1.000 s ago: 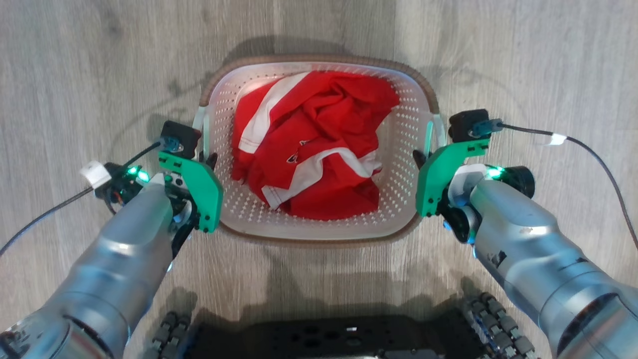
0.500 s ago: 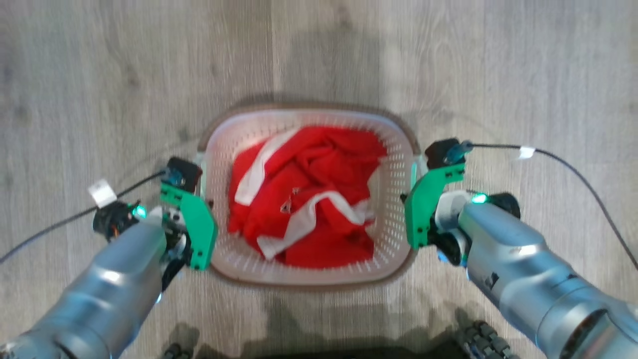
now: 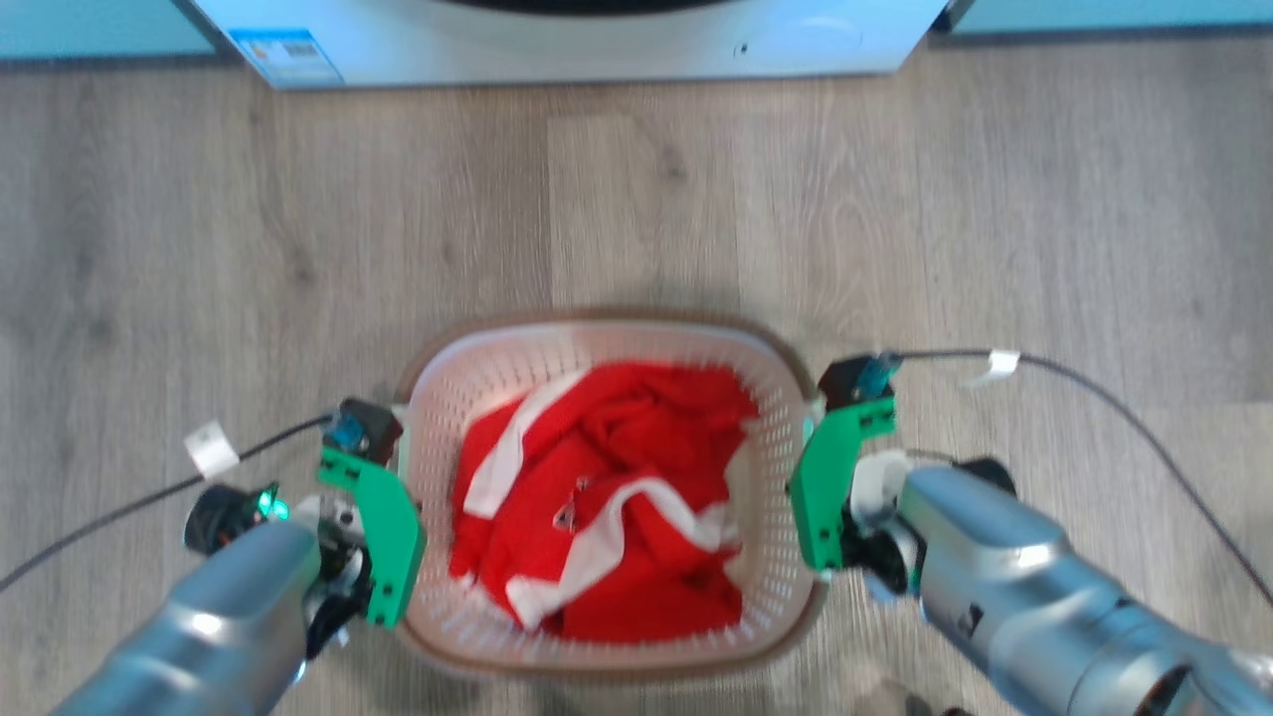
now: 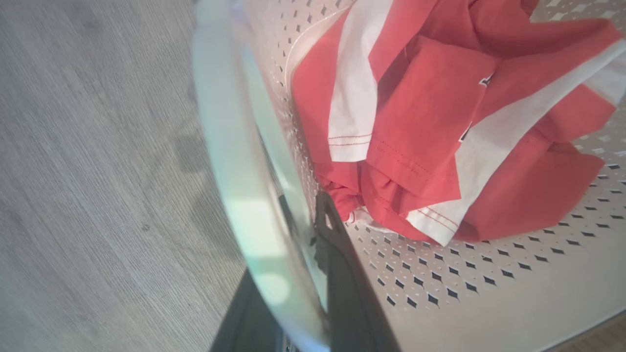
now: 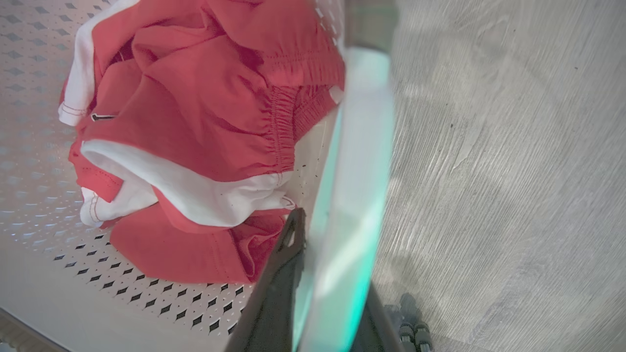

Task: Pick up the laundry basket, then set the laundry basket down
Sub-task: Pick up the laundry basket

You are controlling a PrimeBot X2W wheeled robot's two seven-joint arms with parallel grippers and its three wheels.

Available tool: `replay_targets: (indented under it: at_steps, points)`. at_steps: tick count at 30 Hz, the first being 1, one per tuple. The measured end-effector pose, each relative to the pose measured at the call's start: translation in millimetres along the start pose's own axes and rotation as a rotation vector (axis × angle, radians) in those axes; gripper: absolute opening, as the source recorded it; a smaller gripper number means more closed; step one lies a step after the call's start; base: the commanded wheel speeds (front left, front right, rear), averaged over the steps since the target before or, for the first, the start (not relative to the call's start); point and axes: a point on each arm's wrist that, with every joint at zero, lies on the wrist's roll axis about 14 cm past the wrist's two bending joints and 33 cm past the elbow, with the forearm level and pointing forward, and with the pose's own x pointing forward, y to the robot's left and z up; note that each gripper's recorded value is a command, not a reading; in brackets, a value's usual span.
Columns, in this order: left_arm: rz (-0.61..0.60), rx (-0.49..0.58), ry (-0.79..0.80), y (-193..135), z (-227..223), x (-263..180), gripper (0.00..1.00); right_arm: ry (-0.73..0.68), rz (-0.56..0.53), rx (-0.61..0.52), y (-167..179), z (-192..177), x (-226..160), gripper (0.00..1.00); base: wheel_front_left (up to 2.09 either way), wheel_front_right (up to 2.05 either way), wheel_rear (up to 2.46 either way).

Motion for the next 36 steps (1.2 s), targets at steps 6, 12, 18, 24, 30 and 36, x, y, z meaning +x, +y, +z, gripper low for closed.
replay_targets:
  at_steps: [6, 12, 18, 24, 30, 36]
  points:
    - [-0.007, -0.007, 0.025, -9.8, -16.3, -20.6, 0.00, 0.034, 0.014, -0.018, 17.6, -17.8, -15.6, 0.00, 0.00, 0.00, 0.00]
    - [0.003, 0.013, 0.004, -13.9, -15.6, -41.1, 0.00, 0.025, 0.013, -0.077, 30.1, -13.2, -32.7, 0.00, 0.00, 0.00, 0.00]
    - [0.007, 0.019, -0.013, -19.4, -19.3, -61.2, 0.00, 0.028, 0.021, -0.093, 43.9, -19.6, -47.5, 0.00, 0.00, 0.00, 0.00]
    - [-0.004, 0.014, 0.002, -29.1, -36.6, -82.3, 0.00, 0.038, 0.030, -0.124, 58.5, -33.6, -60.0, 0.00, 0.00, 0.00, 0.00]
    - [0.027, 0.021, -0.045, -32.5, -37.3, -103.9, 0.00, 0.001, 0.033, -0.165, 71.6, -27.9, -74.9, 0.00, 0.00, 0.00, 0.00]
    - [0.043, 0.023, -0.060, -36.9, -39.5, -116.4, 0.00, -0.016, 0.033, -0.180, 77.0, -25.1, -83.2, 0.00, 0.00, 0.00, 0.00]
